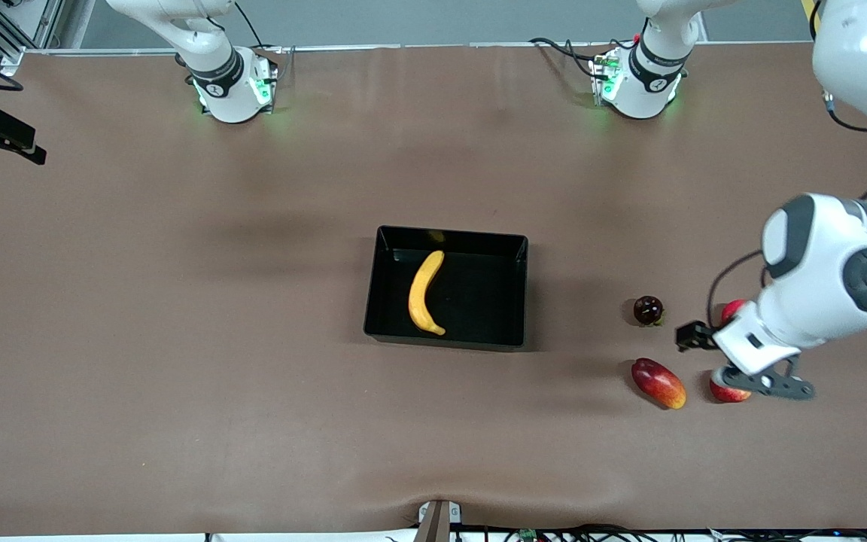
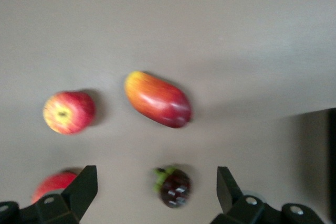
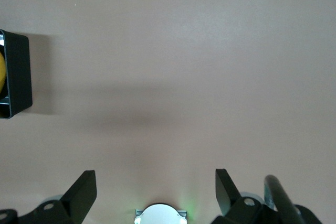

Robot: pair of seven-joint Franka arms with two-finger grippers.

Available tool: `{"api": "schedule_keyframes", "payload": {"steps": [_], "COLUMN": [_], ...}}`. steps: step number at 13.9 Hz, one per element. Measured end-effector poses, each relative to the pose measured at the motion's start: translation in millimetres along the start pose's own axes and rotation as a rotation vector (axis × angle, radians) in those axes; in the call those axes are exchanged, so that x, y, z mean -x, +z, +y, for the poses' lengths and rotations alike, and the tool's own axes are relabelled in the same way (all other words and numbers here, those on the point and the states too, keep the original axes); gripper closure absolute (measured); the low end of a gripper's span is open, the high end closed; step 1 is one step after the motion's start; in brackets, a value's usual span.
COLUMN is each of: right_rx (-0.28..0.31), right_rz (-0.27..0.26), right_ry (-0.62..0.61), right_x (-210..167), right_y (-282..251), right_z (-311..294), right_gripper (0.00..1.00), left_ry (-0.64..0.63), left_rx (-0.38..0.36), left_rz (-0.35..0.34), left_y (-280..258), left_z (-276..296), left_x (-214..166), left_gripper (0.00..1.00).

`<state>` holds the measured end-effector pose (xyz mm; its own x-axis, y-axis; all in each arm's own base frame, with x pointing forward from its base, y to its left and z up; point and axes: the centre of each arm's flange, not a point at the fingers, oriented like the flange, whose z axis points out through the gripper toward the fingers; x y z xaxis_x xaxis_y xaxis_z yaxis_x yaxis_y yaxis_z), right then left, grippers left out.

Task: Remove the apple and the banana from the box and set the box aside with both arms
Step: 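Lower the apple onto the table with the left gripper and release it, then move the left gripper back into the box and grasp the yellow banana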

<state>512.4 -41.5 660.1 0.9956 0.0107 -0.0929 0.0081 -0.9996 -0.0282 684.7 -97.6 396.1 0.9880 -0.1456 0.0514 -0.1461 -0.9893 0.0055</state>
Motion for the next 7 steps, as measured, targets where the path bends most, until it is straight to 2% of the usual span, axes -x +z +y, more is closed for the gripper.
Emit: {"api": "schedule_keyframes", "payload": {"steps": [7], "right_rx": [0.000], "right_rz": [0.000], "right_ry": [0.000], "right_x": [0.0], "right_y": [0.0], "right_z": [0.3], "right_gripper": [0.00], "left_ry": [-0.183], "left_rx": [0.057], "left_rz": [-0.021], "left_y": [-13.4], "left_z": [193.1], "left_x": [47.6], "left_gripper": [0.00]}}
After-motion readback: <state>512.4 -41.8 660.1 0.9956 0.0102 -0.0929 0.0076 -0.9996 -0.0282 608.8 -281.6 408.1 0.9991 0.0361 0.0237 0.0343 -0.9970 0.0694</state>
